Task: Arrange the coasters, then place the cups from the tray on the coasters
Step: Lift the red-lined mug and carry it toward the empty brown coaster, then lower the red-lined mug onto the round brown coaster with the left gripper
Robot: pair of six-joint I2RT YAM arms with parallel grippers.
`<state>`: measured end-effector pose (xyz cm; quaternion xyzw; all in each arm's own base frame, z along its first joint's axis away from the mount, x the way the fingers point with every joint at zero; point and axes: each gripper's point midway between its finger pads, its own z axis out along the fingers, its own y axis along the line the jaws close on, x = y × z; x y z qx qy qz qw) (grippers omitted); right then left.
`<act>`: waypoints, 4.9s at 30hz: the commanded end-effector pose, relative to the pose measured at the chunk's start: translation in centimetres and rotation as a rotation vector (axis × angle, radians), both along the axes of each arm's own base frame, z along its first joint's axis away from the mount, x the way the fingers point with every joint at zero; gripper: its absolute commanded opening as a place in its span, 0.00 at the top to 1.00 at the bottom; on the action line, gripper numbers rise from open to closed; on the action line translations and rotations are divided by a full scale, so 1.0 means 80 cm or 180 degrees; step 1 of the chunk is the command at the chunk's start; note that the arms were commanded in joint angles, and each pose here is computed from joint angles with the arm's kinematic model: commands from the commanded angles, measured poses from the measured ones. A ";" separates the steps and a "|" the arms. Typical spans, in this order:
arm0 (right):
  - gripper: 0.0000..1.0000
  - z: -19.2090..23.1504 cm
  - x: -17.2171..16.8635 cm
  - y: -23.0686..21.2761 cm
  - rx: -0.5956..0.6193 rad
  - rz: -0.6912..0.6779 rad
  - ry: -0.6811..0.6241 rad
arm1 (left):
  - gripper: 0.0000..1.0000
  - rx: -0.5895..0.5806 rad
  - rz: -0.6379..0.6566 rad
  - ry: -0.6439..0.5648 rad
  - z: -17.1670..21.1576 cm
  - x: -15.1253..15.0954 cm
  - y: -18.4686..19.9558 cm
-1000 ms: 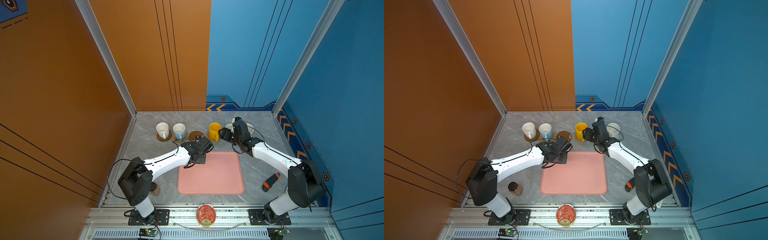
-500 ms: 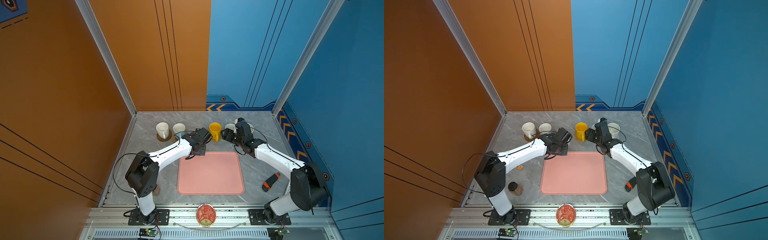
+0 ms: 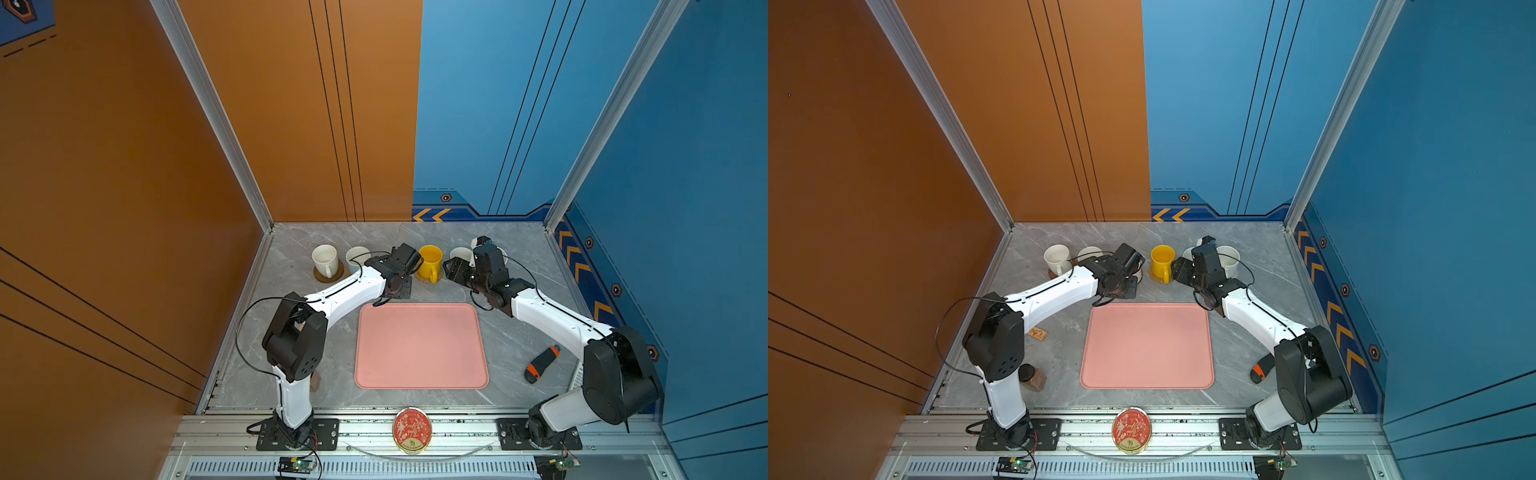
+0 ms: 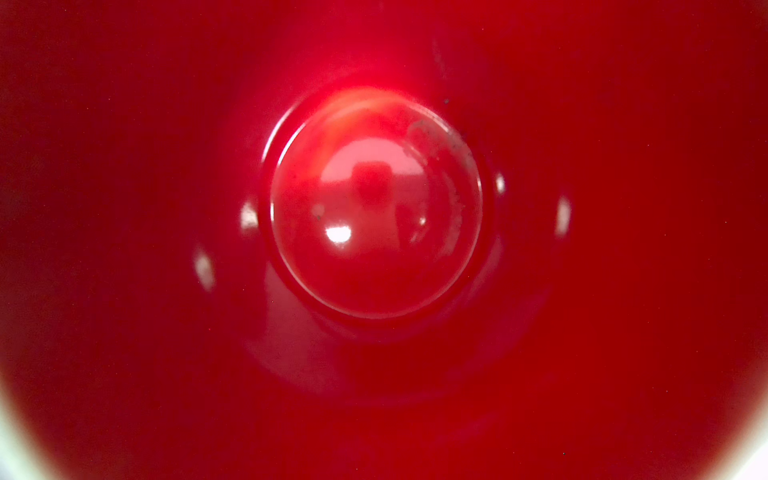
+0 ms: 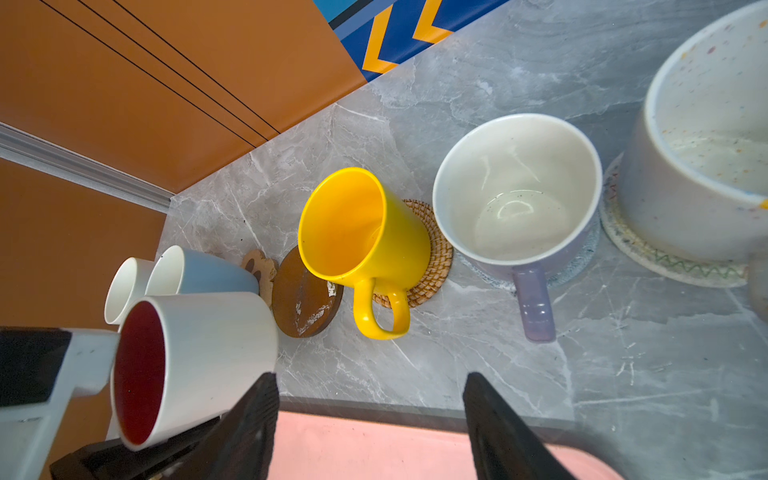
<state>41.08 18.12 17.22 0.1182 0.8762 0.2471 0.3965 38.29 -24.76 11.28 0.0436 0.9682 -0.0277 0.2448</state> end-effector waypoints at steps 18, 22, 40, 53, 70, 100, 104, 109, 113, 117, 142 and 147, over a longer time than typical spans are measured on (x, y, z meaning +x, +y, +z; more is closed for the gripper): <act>0.31 0.004 0.000 -0.005 0.0057 -0.0015 -0.0036 | 1.00 -0.0025 0.0007 -0.0067 -0.005 0.049 0.002; 0.31 0.006 -0.001 -0.005 0.0059 -0.0015 -0.0045 | 1.00 -0.0018 0.0055 -0.0039 -0.012 0.053 0.005; 0.31 0.005 0.000 -0.004 0.0064 -0.0005 -0.0039 | 1.00 -0.0022 0.0159 -0.0016 -0.027 0.077 0.016; 0.31 0.004 0.002 -0.002 0.0070 0.0009 -0.0025 | 1.00 -0.0009 0.0196 0.0000 -0.037 0.088 0.022; 0.31 0.003 0.002 -0.001 0.0066 0.0016 -0.0014 | 1.00 -0.0060 0.0167 0.0019 -0.043 0.098 0.018; 0.31 -0.001 0.004 0.000 0.0063 0.0015 0.0015 | 1.00 -0.0090 0.0142 0.0149 -0.064 0.096 0.015; 0.31 -0.002 0.004 0.000 0.0063 0.0020 0.0014 | 1.00 -0.0084 0.0124 0.0172 -0.067 0.094 0.015; 0.31 -0.002 0.003 0.000 0.0066 0.0024 0.0018 | 1.00 -0.0110 0.0135 0.0214 -0.072 0.094 0.015; 0.31 -0.002 0.003 0.000 0.0065 0.0025 0.0016 | 1.00 -0.0142 0.0157 0.0250 -0.076 0.093 0.015; 0.31 -0.001 0.003 0.000 0.0066 0.0025 0.0013 | 1.00 -0.0148 0.0155 0.0273 -0.078 0.091 0.015; 0.31 -0.001 0.004 0.002 0.0085 0.0036 0.0014 | 0.72 -0.0037 0.0207 0.0264 -0.075 0.089 0.024; 0.31 0.000 0.004 0.002 0.0084 0.0034 0.0006 | 0.68 -0.0032 0.0199 0.0256 -0.072 0.088 0.023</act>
